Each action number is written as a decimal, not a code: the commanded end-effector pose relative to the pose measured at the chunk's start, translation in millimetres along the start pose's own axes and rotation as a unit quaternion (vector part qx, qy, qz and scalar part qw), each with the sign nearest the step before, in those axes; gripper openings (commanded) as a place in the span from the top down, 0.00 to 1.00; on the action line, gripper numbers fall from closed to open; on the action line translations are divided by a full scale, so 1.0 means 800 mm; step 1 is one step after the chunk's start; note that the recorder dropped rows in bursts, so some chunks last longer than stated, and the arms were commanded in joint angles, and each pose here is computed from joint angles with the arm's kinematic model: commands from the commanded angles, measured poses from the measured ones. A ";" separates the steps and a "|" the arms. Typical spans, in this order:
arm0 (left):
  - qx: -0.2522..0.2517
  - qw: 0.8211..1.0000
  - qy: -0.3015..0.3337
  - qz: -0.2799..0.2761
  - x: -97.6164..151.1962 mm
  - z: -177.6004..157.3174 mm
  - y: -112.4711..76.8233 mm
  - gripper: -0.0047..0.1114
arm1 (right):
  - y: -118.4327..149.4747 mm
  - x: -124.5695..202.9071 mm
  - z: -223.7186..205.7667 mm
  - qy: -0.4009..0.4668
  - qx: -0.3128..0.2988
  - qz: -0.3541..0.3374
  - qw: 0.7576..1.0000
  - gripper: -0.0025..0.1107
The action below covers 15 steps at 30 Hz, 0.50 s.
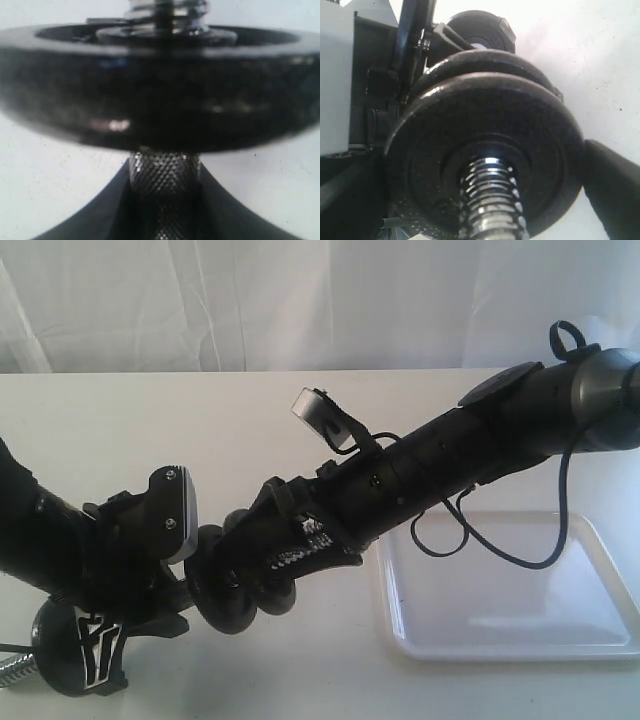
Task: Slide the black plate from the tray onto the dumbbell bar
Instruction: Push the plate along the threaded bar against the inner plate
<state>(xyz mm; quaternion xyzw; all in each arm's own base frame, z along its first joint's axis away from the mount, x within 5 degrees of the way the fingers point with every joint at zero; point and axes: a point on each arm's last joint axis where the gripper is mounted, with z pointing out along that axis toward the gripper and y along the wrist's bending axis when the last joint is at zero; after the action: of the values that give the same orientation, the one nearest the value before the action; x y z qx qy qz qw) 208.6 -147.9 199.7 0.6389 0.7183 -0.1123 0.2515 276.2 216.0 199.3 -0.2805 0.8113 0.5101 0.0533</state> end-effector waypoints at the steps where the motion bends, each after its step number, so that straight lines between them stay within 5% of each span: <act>1: -0.052 0.995 -0.062 -0.052 -0.023 -0.021 0.014 0.96 | 0.025 0.002 0.002 0.013 -0.061 -0.013 0.998 0.56; 4: -0.052 0.995 -0.062 -0.052 -0.023 -0.021 0.014 0.96 | 0.024 0.003 0.002 0.016 -0.059 -0.015 0.998 0.25; 7: -0.052 0.995 -0.062 -0.052 -0.023 -0.021 0.014 0.96 | 0.023 0.004 0.002 0.024 -0.054 -0.019 0.998 0.05; 15: -0.052 0.995 -0.062 -0.052 -0.023 -0.021 0.014 0.96 | 0.020 0.007 0.001 0.048 -0.035 -0.040 0.997 0.05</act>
<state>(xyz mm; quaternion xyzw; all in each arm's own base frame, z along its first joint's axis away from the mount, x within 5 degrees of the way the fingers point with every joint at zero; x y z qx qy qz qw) 208.0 -147.6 199.4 0.6421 0.7166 -0.1120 0.2482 273.3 215.5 198.0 -0.2978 0.8093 0.5042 0.0455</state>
